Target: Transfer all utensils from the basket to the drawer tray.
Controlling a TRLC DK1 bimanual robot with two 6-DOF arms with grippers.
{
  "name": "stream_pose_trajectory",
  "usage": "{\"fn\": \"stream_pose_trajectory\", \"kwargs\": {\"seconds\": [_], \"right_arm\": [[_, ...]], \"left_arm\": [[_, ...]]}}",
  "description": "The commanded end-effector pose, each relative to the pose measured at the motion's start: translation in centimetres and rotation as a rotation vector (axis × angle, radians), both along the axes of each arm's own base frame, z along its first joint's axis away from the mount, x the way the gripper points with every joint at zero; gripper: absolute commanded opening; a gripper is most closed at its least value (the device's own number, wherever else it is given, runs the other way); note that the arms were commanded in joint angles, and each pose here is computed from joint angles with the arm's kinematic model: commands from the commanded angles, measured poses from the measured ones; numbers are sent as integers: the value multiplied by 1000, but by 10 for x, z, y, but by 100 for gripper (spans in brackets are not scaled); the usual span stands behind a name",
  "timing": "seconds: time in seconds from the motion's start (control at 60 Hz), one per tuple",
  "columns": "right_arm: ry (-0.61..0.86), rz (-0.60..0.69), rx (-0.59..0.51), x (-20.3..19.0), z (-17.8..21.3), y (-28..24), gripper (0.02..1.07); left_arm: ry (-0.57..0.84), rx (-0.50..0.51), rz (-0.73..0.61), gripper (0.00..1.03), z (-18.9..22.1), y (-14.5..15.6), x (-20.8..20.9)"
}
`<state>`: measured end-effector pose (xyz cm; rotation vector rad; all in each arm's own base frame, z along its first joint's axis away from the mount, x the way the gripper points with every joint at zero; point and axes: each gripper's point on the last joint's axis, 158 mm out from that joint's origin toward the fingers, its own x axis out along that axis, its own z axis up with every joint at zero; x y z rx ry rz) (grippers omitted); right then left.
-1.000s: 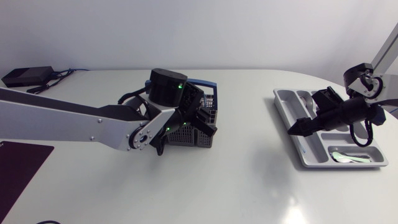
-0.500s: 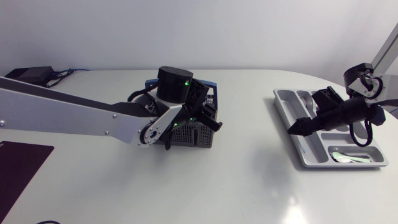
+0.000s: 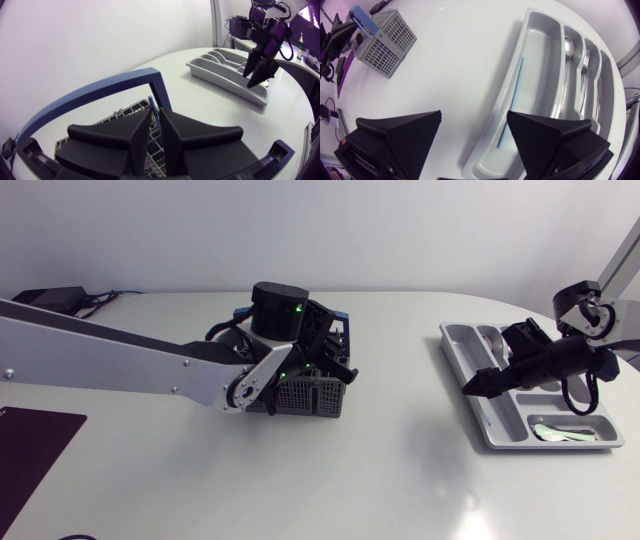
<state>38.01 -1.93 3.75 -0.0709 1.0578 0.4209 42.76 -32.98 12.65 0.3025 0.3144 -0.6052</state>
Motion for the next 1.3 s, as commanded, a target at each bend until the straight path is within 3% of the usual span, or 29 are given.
{"fn": "stream_pose_trajectory", "kwargs": {"seconds": [0.0, 0.25, 0.483, 0.6, 0.95, 1.283], "right_arm": [[49, -2, 12, -10, -16, 5, 97], [46, 4, 11, -9, -18, 7, 97], [56, 7, 13, -9, -23, 8, 97], [56, 7, 13, -9, -24, 8, 97], [58, 10, 13, -10, -25, 10, 97], [62, 10, 14, -13, -27, 10, 97]], "left_arm": [[0, 17, 13, 24, -9, 8, 4], [-7, 20, 16, 43, -7, 10, 7], [-5, 22, 9, 42, -11, 2, 10], [-6, 13, 12, 27, -10, 0, 12], [-9, -8, 16, 4, -5, -3, 15], [-29, -37, 23, 4, 8, 7, 5]]}}
